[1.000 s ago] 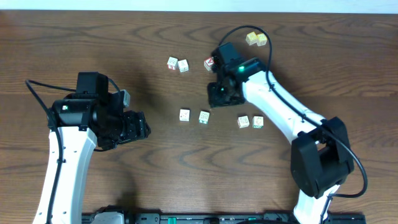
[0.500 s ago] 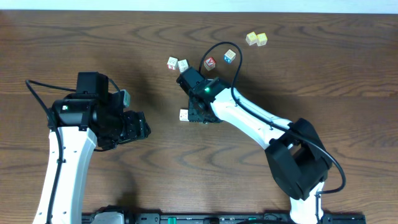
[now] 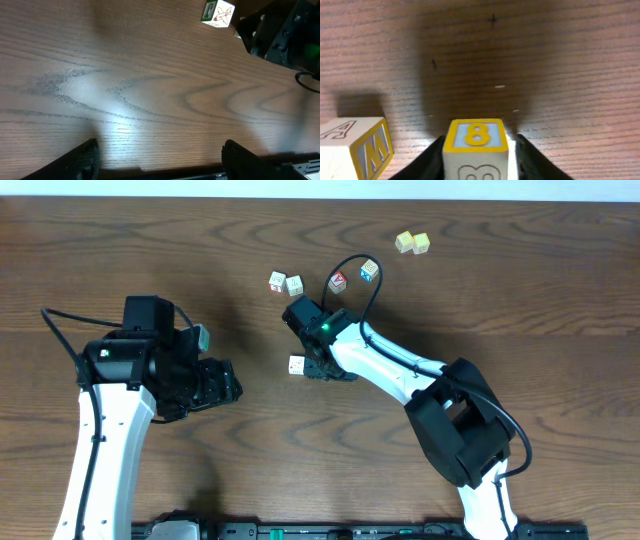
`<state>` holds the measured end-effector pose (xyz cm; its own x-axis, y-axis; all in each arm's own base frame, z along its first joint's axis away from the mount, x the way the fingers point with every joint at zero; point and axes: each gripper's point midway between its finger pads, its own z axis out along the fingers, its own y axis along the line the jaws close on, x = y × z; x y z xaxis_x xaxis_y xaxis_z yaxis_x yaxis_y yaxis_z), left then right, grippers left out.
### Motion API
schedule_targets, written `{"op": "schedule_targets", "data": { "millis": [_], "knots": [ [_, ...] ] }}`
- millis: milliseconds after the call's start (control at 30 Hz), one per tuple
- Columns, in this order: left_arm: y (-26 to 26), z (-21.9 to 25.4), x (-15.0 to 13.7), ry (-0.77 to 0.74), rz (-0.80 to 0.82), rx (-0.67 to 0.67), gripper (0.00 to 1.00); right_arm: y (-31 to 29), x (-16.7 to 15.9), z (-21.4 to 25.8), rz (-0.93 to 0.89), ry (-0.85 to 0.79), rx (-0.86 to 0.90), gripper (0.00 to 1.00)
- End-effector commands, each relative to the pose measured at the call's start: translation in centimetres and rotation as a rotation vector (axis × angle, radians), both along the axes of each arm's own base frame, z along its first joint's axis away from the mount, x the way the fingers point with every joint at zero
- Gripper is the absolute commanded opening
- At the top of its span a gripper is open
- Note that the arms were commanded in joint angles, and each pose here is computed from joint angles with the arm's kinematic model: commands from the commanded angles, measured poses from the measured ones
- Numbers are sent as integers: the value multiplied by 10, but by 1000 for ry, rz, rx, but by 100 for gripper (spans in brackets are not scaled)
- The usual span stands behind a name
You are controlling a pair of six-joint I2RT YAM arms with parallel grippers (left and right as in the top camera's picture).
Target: Lift 4 blocks
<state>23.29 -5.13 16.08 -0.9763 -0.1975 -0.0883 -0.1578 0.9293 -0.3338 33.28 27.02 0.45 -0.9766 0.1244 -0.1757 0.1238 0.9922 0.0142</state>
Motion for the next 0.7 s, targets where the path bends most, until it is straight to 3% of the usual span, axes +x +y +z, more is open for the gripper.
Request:
{"op": "schedule_targets", "data": {
  "millis": [0,167,667],
  "knots": [
    [3,4,3,-10,8,9,79,-5,0,-3,-12,-6,-22,34],
    [3,4,3,-10,8,9,79,-11,0,-4,13,19,-28,28],
    [3,4,3,-10,8,9,79,-64,-13,-1,133,266,11,28]
  ]
}}
